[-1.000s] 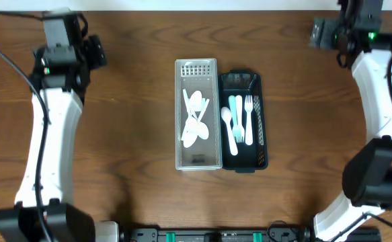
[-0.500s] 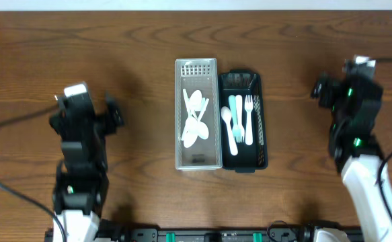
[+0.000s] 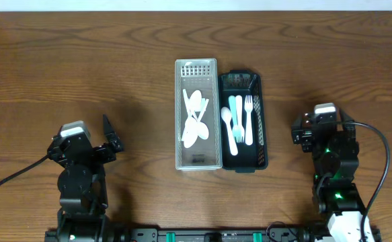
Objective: Pack container
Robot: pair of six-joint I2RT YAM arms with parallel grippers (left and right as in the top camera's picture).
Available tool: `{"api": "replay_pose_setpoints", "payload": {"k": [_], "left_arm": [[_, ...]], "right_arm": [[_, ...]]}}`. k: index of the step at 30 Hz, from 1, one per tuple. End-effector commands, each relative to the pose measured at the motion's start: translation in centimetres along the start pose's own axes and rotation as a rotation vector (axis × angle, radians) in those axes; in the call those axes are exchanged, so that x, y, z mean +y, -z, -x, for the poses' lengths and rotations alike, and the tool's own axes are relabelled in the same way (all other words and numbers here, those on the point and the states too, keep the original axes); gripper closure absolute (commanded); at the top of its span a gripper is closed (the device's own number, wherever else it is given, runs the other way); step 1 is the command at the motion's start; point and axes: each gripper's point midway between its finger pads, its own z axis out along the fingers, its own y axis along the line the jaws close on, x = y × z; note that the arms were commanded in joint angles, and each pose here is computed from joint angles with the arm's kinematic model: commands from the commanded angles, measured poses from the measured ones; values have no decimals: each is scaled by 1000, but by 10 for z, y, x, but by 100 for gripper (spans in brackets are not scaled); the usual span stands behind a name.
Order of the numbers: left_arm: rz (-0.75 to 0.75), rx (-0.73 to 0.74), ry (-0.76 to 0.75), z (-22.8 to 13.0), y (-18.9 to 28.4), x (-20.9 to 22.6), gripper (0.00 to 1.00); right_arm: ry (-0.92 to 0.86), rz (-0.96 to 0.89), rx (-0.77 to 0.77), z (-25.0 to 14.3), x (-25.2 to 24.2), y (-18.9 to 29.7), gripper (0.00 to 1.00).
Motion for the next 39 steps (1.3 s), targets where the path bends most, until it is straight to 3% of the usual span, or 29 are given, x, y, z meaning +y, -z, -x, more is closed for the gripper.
{"api": "replay_pose_setpoints", "payload": {"k": [1,21,35,39], "left_arm": [[7,7,-20,-2,0,1,2],[11,48,-32,-11,-5,1,2],[11,48,-32,-11,-5,1,2],[11,48,-32,-11,-5,1,2]], "right_arm": [[55,27,31,-10,8,1,1],[127,166,418,-105,34,28,1],[102,112,270,-79,18,67,1],[-141,136,188,-61,25,71,1]]}}
